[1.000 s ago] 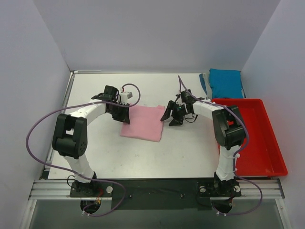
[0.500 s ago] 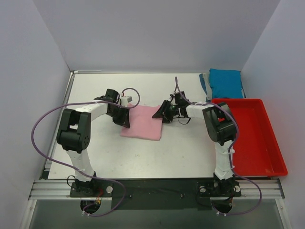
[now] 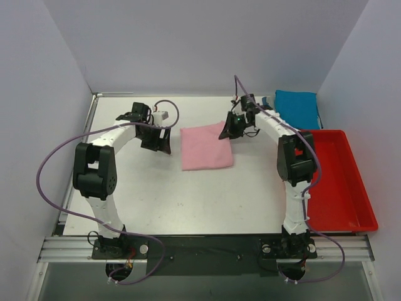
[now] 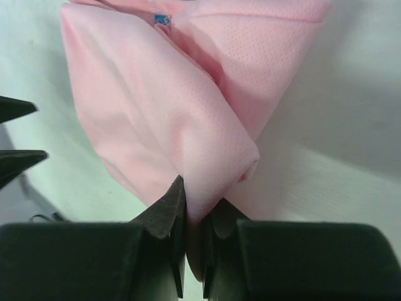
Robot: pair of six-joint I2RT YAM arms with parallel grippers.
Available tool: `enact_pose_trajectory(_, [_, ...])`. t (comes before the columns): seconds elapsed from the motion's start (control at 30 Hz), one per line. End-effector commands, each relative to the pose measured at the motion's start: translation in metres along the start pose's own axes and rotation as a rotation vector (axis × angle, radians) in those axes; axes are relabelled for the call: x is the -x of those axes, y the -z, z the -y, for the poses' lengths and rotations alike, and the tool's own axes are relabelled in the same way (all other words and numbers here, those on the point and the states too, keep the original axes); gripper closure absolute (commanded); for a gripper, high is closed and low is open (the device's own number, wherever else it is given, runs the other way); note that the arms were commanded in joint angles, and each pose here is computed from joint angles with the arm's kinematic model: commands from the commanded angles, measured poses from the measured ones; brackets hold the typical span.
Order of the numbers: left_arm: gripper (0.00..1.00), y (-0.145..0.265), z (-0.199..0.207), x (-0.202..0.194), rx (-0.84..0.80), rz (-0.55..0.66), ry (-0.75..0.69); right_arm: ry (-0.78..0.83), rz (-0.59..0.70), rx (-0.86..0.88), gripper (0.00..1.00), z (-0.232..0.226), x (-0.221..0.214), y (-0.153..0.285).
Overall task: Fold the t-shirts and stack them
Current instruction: Put the neatly folded tshirt into the corner of the board with the right arm
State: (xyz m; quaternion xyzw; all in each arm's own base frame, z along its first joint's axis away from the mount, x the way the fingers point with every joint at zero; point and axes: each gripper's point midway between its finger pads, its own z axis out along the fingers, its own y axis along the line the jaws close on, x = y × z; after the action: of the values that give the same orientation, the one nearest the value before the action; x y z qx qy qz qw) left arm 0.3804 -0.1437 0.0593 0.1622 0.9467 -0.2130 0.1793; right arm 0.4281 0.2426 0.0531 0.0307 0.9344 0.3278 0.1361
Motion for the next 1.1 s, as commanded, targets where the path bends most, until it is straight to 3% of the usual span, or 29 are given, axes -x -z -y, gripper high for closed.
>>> enact_pose_trajectory(0.0, [0.15, 0.028, -0.008, 0.024, 0.060, 0.059, -0.055, 0.257, -0.124, -0.255, 1.00, 0.058, 0.006, 0.054])
enact_pose_trajectory(0.27, [0.12, 0.025, -0.012, 0.020, 0.076, 0.045, -0.066, 0.503, -0.094, -0.590, 1.00, 0.118, 0.081, 0.144])
enact_pose_trajectory(0.53, [0.09, 0.024, -0.019, 0.017, 0.101, 0.039, -0.072, 0.697, 0.050, -0.891, 1.00, 0.130, 0.155, 0.212])
enact_pose_trajectory(0.9, [0.08, 0.021, -0.020, 0.015, 0.112, 0.035, -0.072, 0.812, 0.289, -1.015, 1.00, 0.123, 0.223, 0.243])
enact_pose_trajectory(1.07, [0.07, 0.021, -0.021, 0.014, 0.113, 0.037, -0.072, 0.928, 0.303, -1.067, 1.00, 0.122, 0.242, 0.252])
